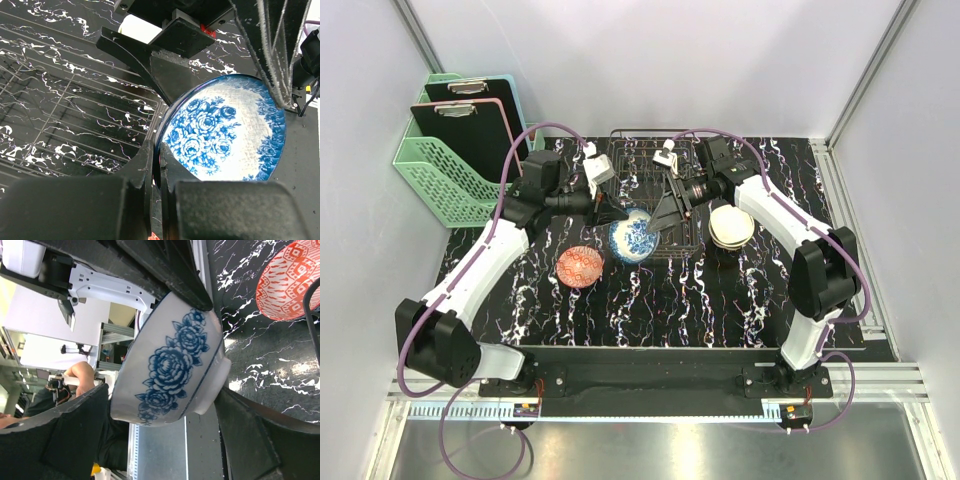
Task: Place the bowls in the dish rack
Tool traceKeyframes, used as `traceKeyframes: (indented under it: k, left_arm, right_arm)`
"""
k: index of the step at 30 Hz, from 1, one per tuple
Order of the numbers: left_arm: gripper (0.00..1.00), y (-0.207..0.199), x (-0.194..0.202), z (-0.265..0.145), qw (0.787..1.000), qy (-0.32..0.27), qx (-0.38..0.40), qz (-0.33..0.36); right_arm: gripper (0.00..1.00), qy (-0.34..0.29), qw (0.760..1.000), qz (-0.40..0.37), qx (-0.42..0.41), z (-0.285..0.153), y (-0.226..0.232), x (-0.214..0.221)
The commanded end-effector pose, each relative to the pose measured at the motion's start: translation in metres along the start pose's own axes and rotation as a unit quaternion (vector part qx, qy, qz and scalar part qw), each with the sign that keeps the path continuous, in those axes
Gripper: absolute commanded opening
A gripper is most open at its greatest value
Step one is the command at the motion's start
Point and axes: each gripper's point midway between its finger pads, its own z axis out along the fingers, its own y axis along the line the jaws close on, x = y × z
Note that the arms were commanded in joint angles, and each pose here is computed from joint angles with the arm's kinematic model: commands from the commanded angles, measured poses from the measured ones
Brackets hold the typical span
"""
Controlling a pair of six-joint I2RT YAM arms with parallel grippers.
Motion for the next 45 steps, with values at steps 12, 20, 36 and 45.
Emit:
traceKeyframes:
  k: [12, 20, 36, 45]
  left_arm:
    - [0.00, -0.002, -0.036, -0.004, 0.997, -0.044, 0.001, 0.060]
    - [0.00, -0.003, -0.038, -0.005, 0.997, -0.045, -0.004, 0.059]
    - [0.48, 0.023, -0.029, -0.003, 0.995, -0.025, -0.083, 0.051]
    - [0.56, 0.031, -0.038, -0.005, 0.993, -0.032, -0.106, 0.047]
  right_arm:
    - [0.24, 0.013, 0.997, -0.028, -0.067, -0.001, 0.035, -0.001]
    - [0.34, 0.008, 0.998, -0.028, -0.049, 0.000, 0.031, -0.005]
    - [0.00, -0.010, 1.000, -0.005, -0.019, 0.005, 0.010, -0.017]
    - [0.00, -0.019, 1.000, 0.002, 0.009, 0.006, -0.004, -0.016]
